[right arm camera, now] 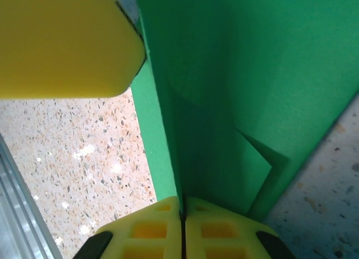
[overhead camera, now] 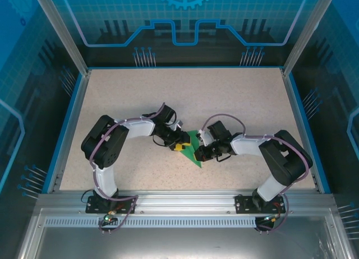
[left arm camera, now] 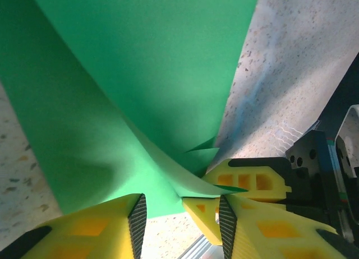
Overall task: Fold a paper plane with a square sheet of paper (fold left side to right side)
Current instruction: Fourth fold the wing at the center of the table.
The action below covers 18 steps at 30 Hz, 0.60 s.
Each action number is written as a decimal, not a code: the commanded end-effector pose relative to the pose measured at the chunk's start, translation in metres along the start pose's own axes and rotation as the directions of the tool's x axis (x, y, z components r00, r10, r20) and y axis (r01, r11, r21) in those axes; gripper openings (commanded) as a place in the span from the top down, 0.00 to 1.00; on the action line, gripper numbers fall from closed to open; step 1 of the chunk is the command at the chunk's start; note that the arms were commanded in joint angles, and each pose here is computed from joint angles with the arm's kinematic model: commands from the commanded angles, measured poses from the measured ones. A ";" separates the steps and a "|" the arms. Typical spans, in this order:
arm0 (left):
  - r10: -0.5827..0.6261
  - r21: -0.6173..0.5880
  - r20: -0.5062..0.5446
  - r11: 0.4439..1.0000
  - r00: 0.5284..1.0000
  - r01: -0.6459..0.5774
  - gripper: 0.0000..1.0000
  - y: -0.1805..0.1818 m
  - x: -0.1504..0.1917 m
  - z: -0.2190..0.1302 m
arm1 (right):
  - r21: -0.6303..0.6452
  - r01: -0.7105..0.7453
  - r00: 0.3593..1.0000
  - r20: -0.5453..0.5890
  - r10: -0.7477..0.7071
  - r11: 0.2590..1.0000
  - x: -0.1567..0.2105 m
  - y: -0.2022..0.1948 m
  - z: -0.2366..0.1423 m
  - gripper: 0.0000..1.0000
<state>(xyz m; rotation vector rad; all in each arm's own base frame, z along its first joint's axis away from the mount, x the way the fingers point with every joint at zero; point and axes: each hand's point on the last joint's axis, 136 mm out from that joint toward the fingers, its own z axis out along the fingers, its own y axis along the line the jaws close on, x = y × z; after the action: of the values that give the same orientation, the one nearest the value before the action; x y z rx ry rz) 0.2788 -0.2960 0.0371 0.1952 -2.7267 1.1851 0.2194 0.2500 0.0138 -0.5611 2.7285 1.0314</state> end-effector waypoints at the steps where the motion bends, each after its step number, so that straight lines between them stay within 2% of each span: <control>1: 0.002 -0.001 -0.009 1.000 1.000 -0.002 0.59 -0.004 -0.003 0.003 | -0.040 -0.050 0.999 -0.015 0.049 0.998 0.005 -0.004 0.002 0.93; 18: -0.007 -0.050 -0.009 0.999 1.000 0.006 0.57 0.006 -0.009 0.014 | -0.123 -0.096 0.995 0.021 0.100 0.988 -0.004 -0.003 -0.005 0.93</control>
<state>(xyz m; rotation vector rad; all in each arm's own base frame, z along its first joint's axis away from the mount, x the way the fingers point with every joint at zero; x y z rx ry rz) 0.2833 -0.3009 0.0282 0.1967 -2.7210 1.1582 0.2217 0.2473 0.0165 -0.4671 2.7136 1.1787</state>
